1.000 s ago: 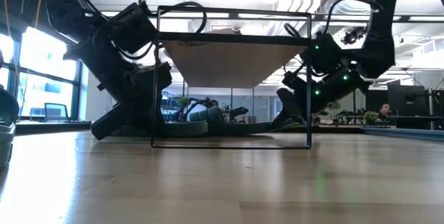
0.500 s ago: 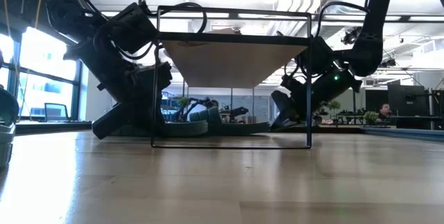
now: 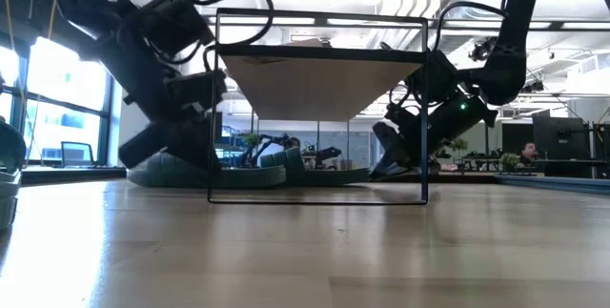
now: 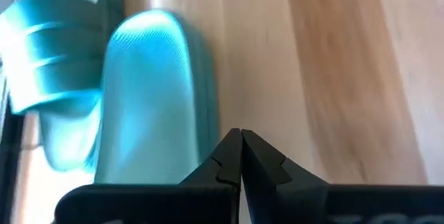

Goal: Pick and place slides into the shelf
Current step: Put the green slide under the shelf

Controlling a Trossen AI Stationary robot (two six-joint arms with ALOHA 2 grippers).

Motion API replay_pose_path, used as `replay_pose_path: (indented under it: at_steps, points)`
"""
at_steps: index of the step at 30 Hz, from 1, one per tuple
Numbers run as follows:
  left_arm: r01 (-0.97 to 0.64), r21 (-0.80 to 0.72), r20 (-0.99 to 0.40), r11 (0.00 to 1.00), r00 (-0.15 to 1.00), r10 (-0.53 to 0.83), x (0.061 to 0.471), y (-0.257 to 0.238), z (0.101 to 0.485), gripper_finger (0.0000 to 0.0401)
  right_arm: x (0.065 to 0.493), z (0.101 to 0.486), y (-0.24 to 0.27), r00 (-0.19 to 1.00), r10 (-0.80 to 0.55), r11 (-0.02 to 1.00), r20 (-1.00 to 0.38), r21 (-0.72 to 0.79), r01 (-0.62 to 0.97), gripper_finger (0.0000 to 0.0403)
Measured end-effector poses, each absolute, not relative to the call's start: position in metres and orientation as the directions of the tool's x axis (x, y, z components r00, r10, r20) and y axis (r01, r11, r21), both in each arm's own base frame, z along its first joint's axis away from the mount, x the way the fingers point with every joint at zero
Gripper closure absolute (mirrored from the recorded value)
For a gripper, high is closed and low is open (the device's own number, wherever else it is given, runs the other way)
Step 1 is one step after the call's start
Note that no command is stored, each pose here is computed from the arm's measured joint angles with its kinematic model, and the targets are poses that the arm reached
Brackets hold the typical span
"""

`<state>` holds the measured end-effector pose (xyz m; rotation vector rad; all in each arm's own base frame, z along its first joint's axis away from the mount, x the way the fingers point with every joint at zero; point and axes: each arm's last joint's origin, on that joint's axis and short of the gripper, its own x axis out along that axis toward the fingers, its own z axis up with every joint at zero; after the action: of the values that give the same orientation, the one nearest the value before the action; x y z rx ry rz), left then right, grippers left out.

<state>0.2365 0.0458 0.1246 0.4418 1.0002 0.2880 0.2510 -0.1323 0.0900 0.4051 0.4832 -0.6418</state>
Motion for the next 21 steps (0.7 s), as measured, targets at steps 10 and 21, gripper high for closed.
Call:
replay_pose_path:
  at_steps: [10, 21]
  points:
    - [-0.045, 0.464, -0.782, 0.885, 0.449, 0.432, 0.208, 0.042, 0.151, 0.0401, 0.252, 0.089, -0.131, 0.728, -0.409, 0.756, -0.550, 0.242, 0.608, 0.0403]
    - [-0.164, 0.473, -0.790, 0.865, 0.357, 0.499, 0.158, 0.037, 0.183, 0.0401, 0.252, 0.089, -0.130, 0.738, -0.380, 0.751, -0.557, 0.280, 0.598, 0.0403]
